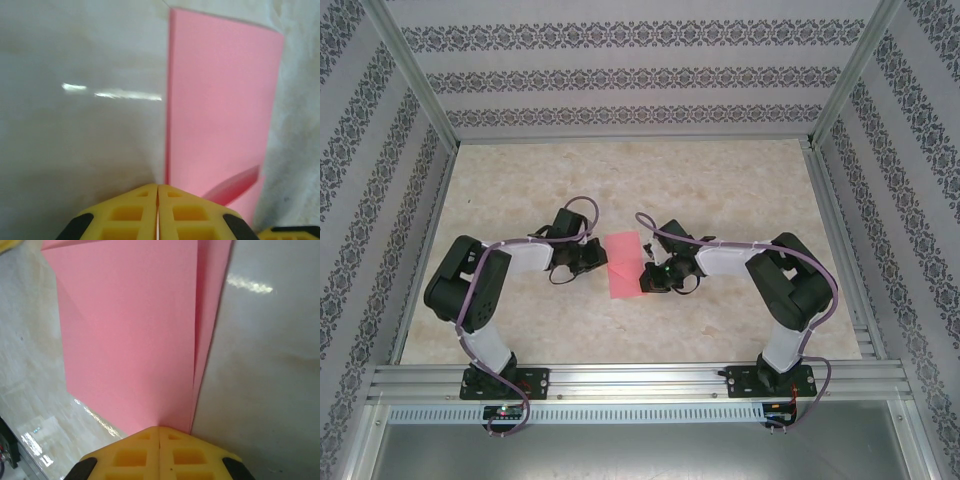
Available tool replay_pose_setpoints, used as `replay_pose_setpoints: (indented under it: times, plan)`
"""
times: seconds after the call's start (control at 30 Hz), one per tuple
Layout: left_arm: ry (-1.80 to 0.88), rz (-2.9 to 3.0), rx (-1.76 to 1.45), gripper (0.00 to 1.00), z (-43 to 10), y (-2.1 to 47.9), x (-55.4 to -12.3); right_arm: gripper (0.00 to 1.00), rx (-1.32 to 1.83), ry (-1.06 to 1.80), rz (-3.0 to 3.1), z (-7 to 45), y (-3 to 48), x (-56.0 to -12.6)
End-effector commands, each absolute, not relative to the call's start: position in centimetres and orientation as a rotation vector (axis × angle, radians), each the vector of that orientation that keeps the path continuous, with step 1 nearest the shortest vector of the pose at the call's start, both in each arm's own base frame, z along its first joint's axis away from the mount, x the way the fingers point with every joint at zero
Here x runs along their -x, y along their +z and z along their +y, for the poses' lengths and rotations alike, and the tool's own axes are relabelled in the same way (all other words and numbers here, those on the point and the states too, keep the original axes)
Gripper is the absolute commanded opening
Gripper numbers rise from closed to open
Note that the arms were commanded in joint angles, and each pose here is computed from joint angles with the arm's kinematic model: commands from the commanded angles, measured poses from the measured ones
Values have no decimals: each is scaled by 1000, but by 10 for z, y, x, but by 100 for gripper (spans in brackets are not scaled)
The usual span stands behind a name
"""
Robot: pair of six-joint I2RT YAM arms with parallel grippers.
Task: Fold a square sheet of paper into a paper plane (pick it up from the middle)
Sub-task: Fold the triangle a second time at the center of the table.
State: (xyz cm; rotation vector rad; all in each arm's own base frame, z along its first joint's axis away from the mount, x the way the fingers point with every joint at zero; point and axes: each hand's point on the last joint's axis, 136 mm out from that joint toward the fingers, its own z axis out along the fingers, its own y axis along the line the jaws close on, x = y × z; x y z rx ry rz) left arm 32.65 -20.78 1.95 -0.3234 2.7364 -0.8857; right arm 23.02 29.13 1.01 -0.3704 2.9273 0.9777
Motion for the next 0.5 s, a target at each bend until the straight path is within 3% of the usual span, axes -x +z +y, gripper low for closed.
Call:
replay_pose_setpoints:
  times: [0.0,0.23,0.47]
  plan:
    - [-765,2691,297,9,-189,38,-339,6,284,796,3107,280,-27,-198]
    - [-729,2592,332,10,-176,67,-335,7,153,857,3010,330,-10,-210]
    - [-1024,2571,223,10,-210,72,-309,8,113,1024,2843,353,22,-229]
